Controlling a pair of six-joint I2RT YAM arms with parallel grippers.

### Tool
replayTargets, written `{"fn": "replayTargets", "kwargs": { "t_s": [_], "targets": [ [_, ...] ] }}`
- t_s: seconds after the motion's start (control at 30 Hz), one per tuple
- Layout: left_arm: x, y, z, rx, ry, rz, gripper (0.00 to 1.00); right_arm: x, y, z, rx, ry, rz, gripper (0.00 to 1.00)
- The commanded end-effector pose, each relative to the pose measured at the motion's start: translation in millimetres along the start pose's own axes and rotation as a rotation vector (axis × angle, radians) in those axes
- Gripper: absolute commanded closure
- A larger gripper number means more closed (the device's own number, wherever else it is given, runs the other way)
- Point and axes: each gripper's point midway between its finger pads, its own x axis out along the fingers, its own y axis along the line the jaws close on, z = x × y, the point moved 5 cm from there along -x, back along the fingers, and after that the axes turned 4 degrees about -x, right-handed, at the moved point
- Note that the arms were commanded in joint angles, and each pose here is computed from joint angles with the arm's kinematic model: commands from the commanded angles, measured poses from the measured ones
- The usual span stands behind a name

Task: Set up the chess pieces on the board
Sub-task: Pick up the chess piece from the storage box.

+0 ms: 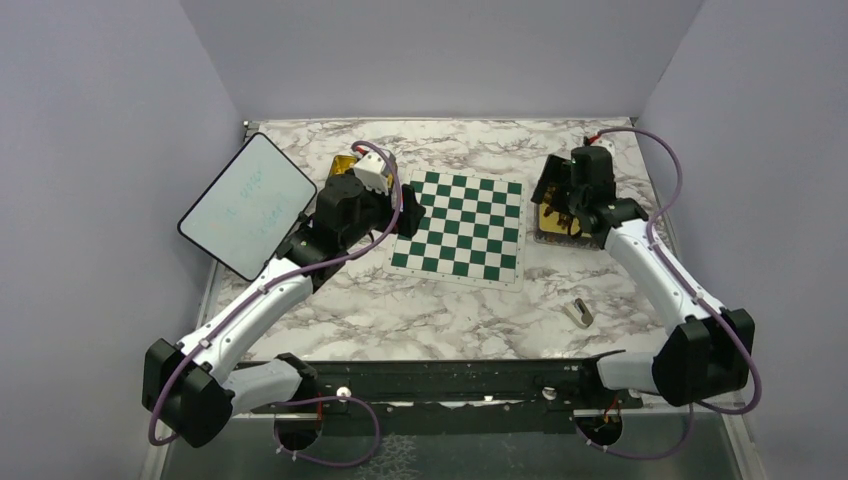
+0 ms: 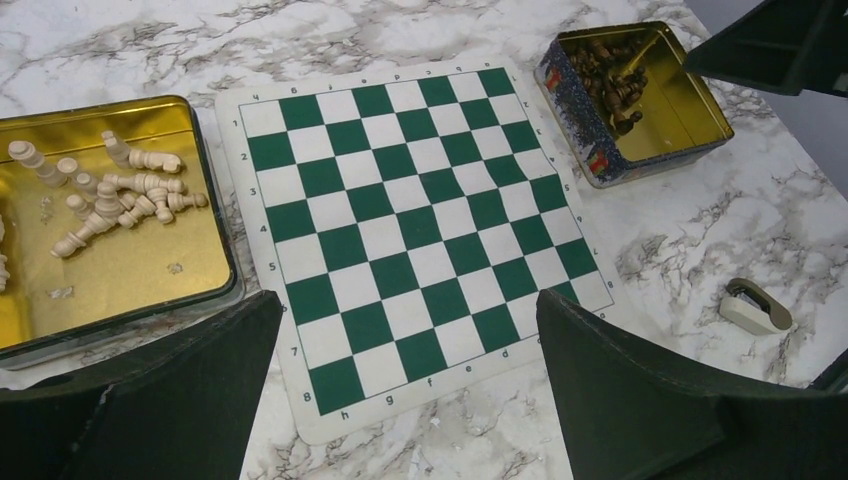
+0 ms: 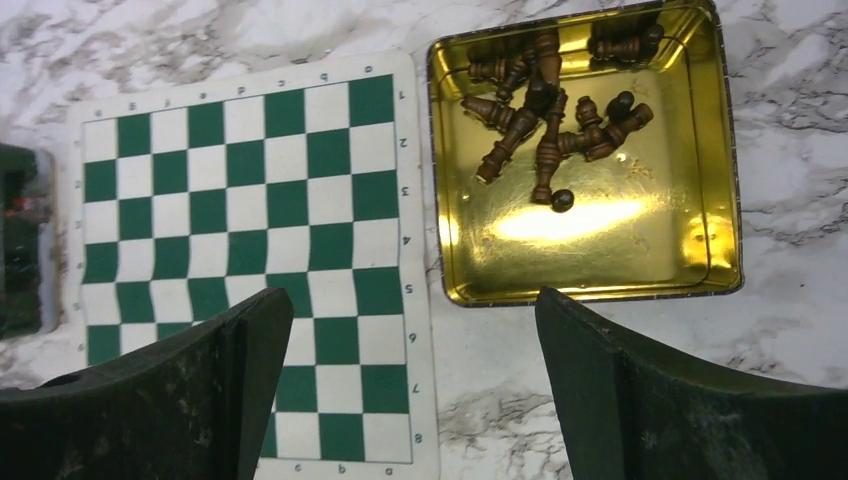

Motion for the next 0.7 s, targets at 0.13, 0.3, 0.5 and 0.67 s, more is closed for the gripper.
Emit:
{"fn": "replayTargets", "kwargs": {
  "t_s": [0.13,0.3,0.5,0.67],
  "targets": [
    [-8,-3,4,0.009,-0.035,0.0,0.01,46,-20,10,-0.134,-0.017,-0.197,0.33],
    [-9,-6,4,0.013,-0.036,-0.01,0.01,67,-29,21,-0.138,-0.027,-0.235,0.53],
    [-13,-6,5,0.019,-0.048,-0.014,0.01,93,-40,27,-0.14,-0.012,-0.261,0.64],
    [-15,-6,6,0.021,-0.053,-0.016,0.01,117,-48,24,-0.118,0.012,-0.24,0.64]
  ]
}}
